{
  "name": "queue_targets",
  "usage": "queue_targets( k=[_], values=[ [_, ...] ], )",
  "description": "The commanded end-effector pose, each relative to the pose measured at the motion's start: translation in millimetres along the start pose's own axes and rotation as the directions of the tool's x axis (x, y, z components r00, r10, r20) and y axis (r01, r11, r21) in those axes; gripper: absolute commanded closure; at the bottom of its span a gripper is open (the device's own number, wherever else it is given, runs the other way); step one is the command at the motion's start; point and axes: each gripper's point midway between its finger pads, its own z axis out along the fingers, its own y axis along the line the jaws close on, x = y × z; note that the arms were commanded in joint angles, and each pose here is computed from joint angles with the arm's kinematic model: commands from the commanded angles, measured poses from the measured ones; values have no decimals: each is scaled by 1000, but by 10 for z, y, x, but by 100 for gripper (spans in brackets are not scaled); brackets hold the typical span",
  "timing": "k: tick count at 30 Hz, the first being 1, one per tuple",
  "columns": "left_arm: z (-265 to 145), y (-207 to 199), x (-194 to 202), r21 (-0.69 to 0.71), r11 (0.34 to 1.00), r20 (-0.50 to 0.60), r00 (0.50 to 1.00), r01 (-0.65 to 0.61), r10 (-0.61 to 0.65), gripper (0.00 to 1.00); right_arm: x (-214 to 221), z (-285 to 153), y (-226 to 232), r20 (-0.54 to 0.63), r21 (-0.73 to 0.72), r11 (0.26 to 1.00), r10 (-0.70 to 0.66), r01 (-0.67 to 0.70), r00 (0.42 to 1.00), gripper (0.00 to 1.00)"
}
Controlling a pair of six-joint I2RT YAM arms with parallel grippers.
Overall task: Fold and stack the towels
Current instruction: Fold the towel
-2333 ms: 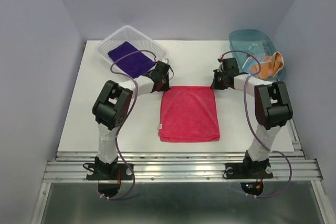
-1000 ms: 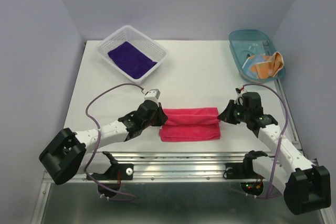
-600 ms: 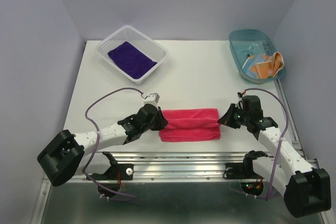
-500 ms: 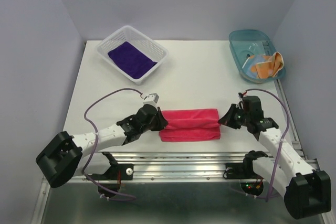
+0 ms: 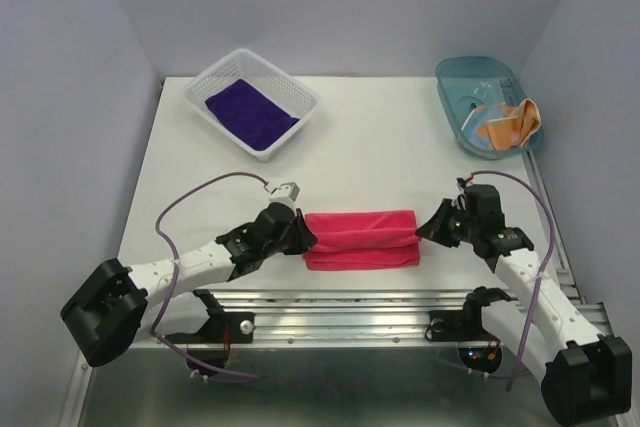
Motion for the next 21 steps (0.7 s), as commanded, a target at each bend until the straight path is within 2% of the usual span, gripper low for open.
queue_targets(
  k=[1,2,6,11,13,14,16,18,20,21],
  values=[
    [-41,58,136,4,1000,-44,999,-28,28,100,63,25,13,-26,-17,1000,13,-13,1000,99],
    [-39,52,143,9,1000,-46,999,-27,28,100,79,35,5,-36,-13,1000,19,-20,999,99],
    [-26,98,203,-4,999,-67,997,-33,33,90,131,47,-34,-63,10,999,47,-47,997,94],
    [-55,62,305,24,999,-109,994,-27,30,70,239,27,-61,-103,29,995,97,-95,990,84],
    [-83,55,323,27,1000,-113,993,-16,19,69,292,-21,-85,-117,46,994,103,-98,988,71],
    [-102,79,360,22,1000,-122,992,-14,17,66,312,-41,-95,-121,50,994,102,-97,987,68],
    [-163,34,393,50,999,-130,991,-13,20,55,329,-107,-88,-113,46,995,98,-94,989,66],
    [-207,31,434,62,998,-141,990,-7,16,52,355,-169,-73,-116,43,995,93,-88,989,60],
    [-284,0,460,86,996,-150,989,-2,15,41,354,-224,-15,-106,11,997,75,-74,992,48],
    [-320,-5,430,87,996,-137,991,2,10,32,362,-236,23,-112,-11,997,75,-77,991,43]
  ],
)
